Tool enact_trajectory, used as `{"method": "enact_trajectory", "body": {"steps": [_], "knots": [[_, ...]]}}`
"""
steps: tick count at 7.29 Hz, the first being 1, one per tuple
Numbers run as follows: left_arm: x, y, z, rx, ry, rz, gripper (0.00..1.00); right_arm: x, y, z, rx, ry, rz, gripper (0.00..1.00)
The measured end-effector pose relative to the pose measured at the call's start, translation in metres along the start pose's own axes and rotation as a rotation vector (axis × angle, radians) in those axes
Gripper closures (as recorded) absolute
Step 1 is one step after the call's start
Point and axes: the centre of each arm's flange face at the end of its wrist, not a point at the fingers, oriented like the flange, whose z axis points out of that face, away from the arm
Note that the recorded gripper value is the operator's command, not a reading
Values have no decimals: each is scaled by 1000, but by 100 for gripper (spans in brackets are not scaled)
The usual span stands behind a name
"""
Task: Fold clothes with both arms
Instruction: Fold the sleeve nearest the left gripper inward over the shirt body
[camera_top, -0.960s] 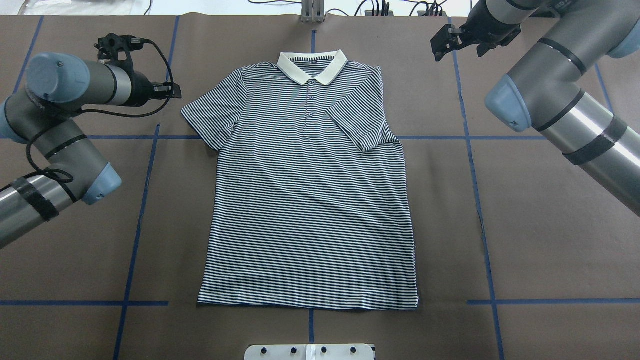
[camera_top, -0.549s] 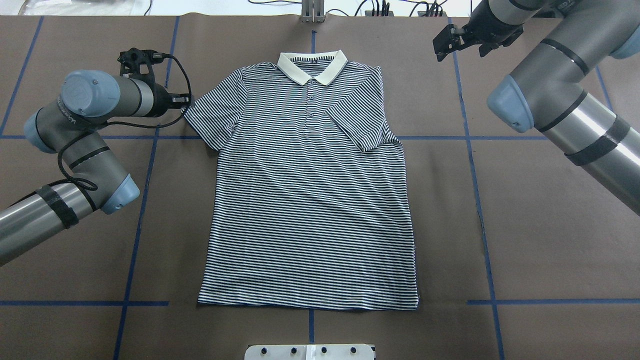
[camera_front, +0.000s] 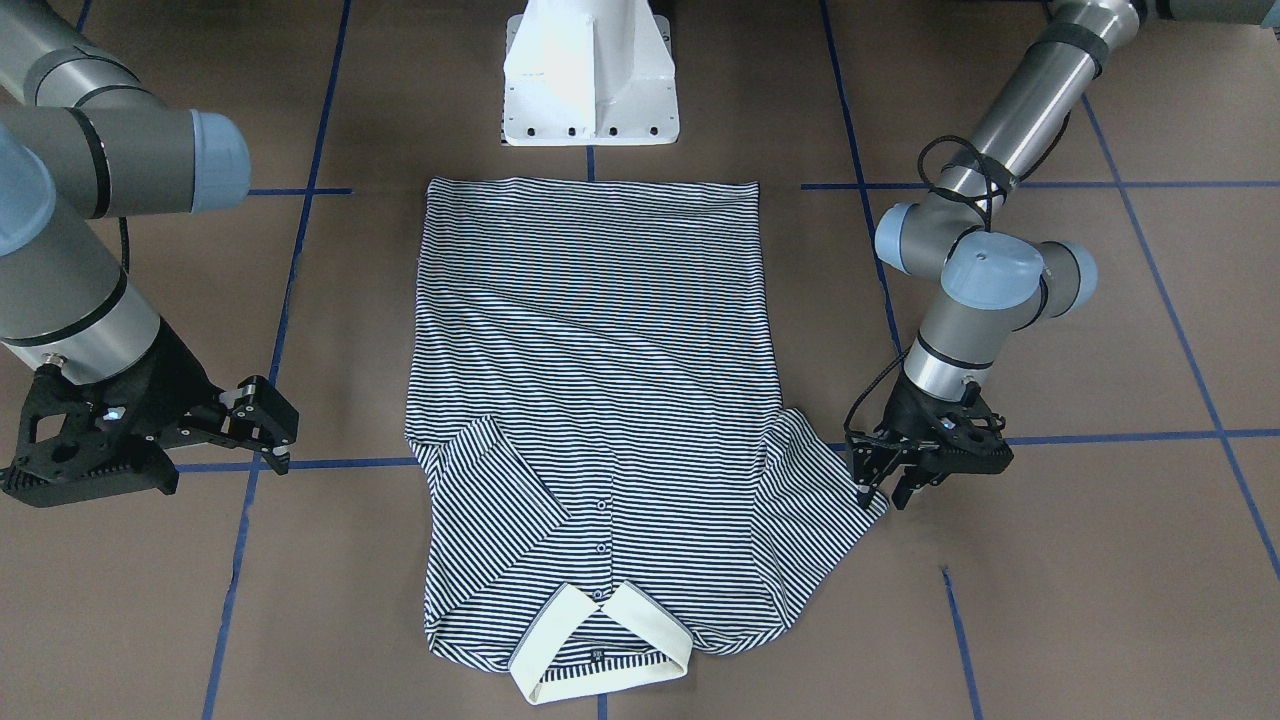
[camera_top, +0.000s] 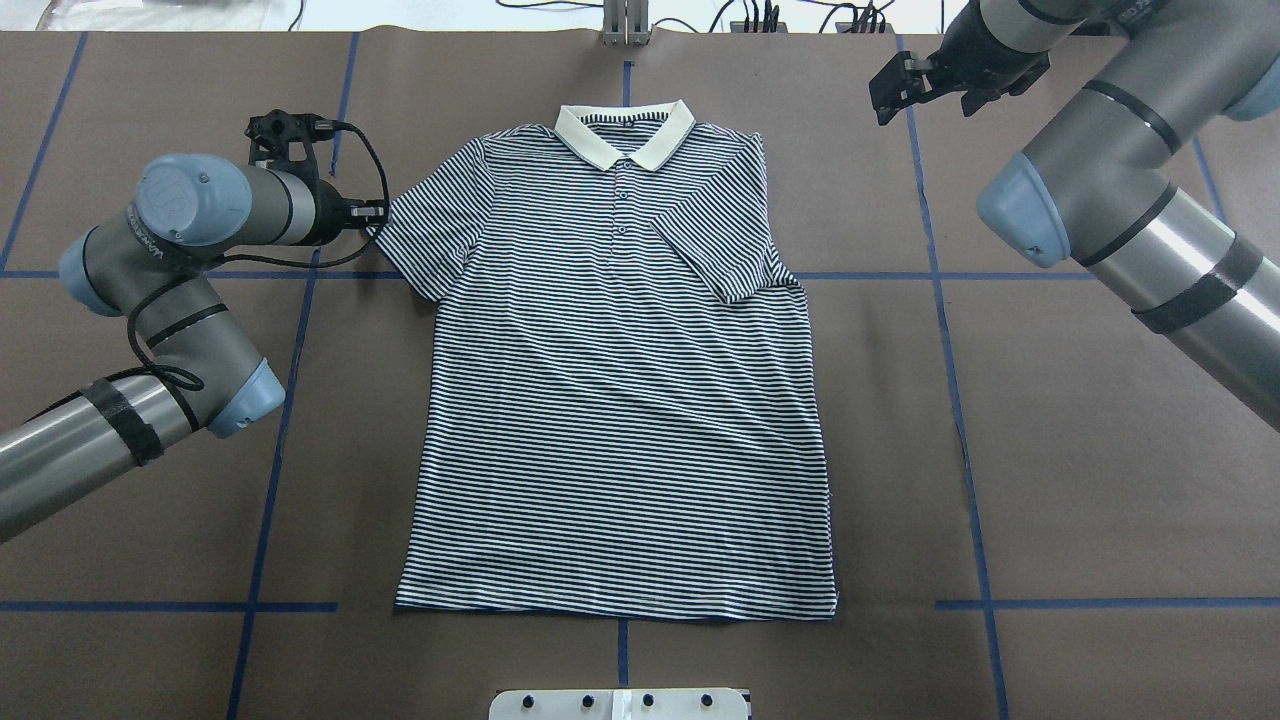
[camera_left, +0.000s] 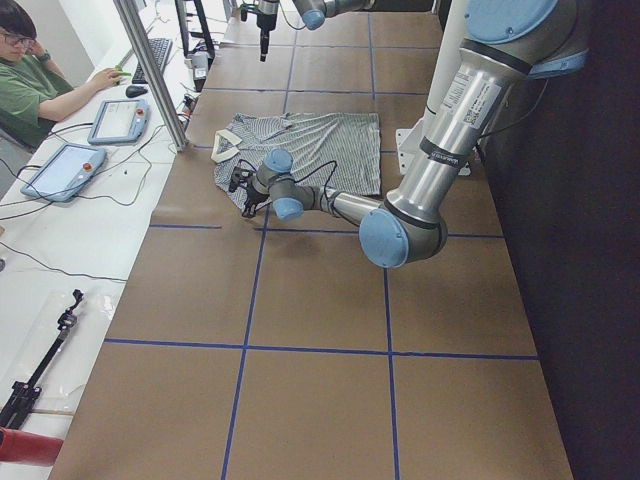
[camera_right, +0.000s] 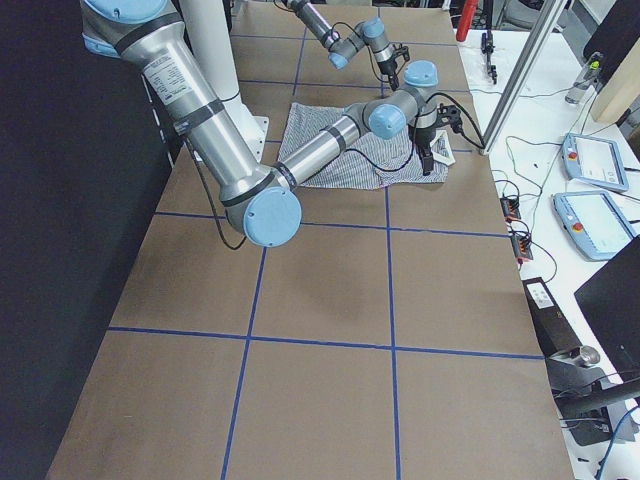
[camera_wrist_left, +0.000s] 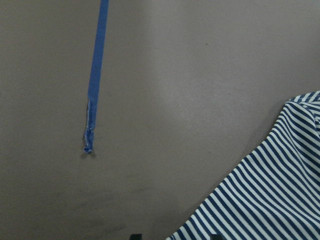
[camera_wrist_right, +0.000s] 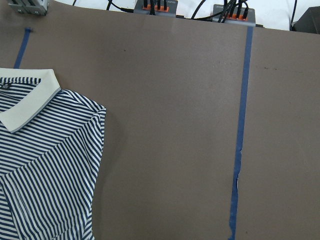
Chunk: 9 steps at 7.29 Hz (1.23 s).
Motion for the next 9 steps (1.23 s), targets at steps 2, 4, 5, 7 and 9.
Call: {"method": "enact_trajectory", "body": {"steps": [2,4,5,7,9], "knots": [[1,2,1,-2,0,2,71,1,0,1,-1,1,1,0],[2,3,1,-1,2,3,90,2,1,1,-2,2,1,0],[2,3,1,-1,4,4,100,3,2,2,-3,3,1,0],[9,0,-1,3,12,6,100,3,2,2,-4,4,2,0],[33,-11,-7,12,30,7,100,3,2,2,-4,4,3,0]]}}
